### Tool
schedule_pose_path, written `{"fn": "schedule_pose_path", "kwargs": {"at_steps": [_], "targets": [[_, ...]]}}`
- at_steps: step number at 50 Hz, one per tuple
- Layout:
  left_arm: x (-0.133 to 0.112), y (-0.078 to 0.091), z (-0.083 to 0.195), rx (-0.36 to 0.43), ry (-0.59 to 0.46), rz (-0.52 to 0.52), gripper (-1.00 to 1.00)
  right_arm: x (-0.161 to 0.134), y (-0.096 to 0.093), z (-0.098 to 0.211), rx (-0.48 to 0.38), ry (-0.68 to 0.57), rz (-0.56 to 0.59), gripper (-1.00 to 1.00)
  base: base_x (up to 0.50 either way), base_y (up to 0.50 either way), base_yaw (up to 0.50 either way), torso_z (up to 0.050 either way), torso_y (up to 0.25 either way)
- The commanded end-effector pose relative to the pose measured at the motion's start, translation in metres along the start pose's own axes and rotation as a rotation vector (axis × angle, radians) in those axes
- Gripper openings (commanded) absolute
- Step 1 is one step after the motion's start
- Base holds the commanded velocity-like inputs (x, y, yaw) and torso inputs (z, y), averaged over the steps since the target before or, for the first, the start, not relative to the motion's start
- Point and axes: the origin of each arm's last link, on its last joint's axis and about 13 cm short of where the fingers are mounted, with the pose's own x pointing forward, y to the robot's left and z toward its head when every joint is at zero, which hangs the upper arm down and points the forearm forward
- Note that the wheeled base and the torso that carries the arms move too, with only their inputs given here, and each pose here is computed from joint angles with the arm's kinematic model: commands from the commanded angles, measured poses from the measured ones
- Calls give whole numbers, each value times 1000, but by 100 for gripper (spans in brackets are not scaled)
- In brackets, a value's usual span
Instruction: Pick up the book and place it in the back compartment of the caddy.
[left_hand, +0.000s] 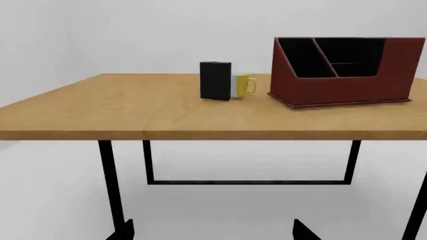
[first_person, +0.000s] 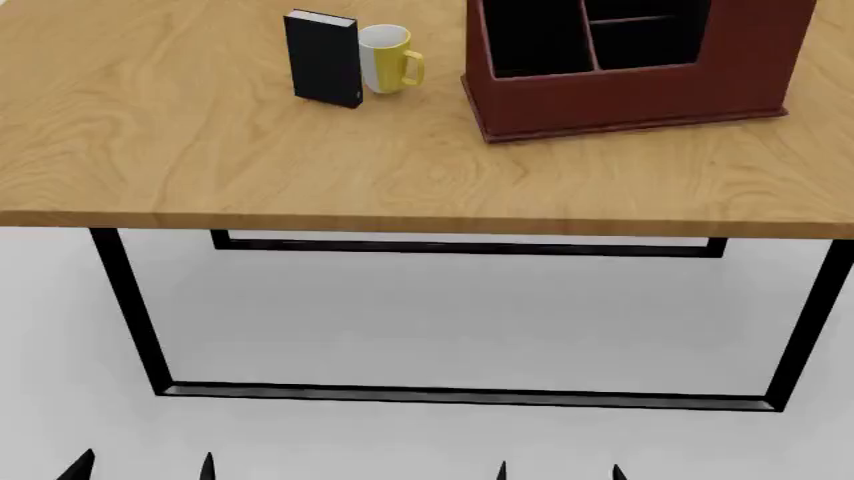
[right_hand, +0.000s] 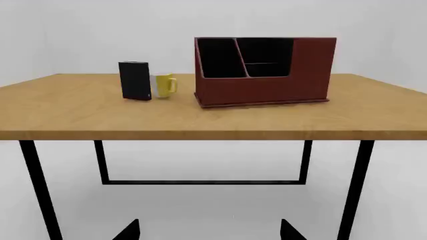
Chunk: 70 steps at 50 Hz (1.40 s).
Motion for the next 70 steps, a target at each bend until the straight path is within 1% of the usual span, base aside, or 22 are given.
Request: {"fn": "schedule_pose_path", "kwargs": {"at_steps": [1, 5, 7, 8, 10, 13, 14, 16, 18, 26, 31, 37, 43, 47, 48, 51, 59, 61, 62, 63, 64, 70], "targets": [[1, 0, -1, 27, -1, 0, 100, 0, 0, -1, 0, 0, 0, 100, 0, 0, 0, 0, 0], [3, 0, -2, 18, 2, 4, 100, 2, 0, -1, -1, -7, -3, 100, 0, 0, 0, 0, 0], [4, -1, -1, -15, 4, 8, 100, 3, 1, -2, -4, -5, 2, 100, 0, 0, 0, 0, 0], [4, -1, -2, -1, 7, 10, 100, 2, 2, -3, -3, -6, 14, 100, 0, 0, 0, 0, 0], [4, 0, -1, -40, 2, 16, 100, 2, 2, -4, -12, 1, 7, 100, 0, 0, 0, 0, 0], [4, 1, 1, -71, 13, 25, 100, 3, 1, -2, -12, -1, 9, 100, 0, 0, 0, 0, 0], [3, 0, 4, -86, -17, -2, 100, 2, 1, -1, -11, -4, 13, 100, 0, 0, 0, 19, 0], [5, 1, 5, -74, 1, 11, 100, 3, 0, 1, -15, -9, 9, 100, 0, 0, 0, 50, 0], [5, 0, 5, -59, 0, -4, 100, 3, 1, 1, -15, -12, 11, 100, 0, 0, 0, 50, 0], [6, -1, 6, -72, 3, -9, 100, 4, 0, 2, -29, -15, 4, 100, 0, 0, 0, 50, 0], [6, 0, 6, -62, -6, -11, 100, 4, 0, 3, -34, -15, 3, 100, 0, 0, 0, 50, 0], [6, 1, 8, -78, -7, -2, 100, 4, 1, 5, -30, -20, -3, 100, 0, 0, 0, 50, 0], [5, 1, 7, -44, -26, -17, 100, 3, 0, 5, -30, -28, -7, 100, 0, 0, 0, 50, 0], [3, 1, 7, -48, -28, -25, 100, 0, 1, 5, -28, -28, -7, 100, 0, 0, 0, 50, 0], [3, 1, 7, -61, -32, -30, 100, 0, 1, 5, -27, -28, -7, 100, 0, 0, 0, 50, 0], [3, 2, 7, -50, -38, -22, 100, 0, 1, 5, -26, -29, -8, 100, 0, 0, 0, 50, 0], [3, 3, 9, -50, -32, -14, 100, -1, 1, 7, -28, -35, -9, 100, 0, 0, 0, 50, 0], [4, 4, 12, -38, -18, -7, 100, -1, 0, 13, -34, -47, -10, 100, 0, 0, 0, 50, 0], [5, 5, 15, -51, -19, 0, 100, 0, -1, 15, -42, -55, -16, 100, 0, 0, 0, 30, 0], [6, 6, 17, -45, -19, 5, 100, 0, -2, 17, -45, -58, -19, 100, 0, 0, 0, 5, 0], [6, 7, 20, -33, -35, -6, 100, 0, -3, 22, -47, -66, -24, 100, 0, 0, 0, 0, 0], [14, 12, 37, -16, -39, -4, 100, 3, -10, 44, -77, -115, -50, 100, 0, 0, 0, 0, 0]]}}
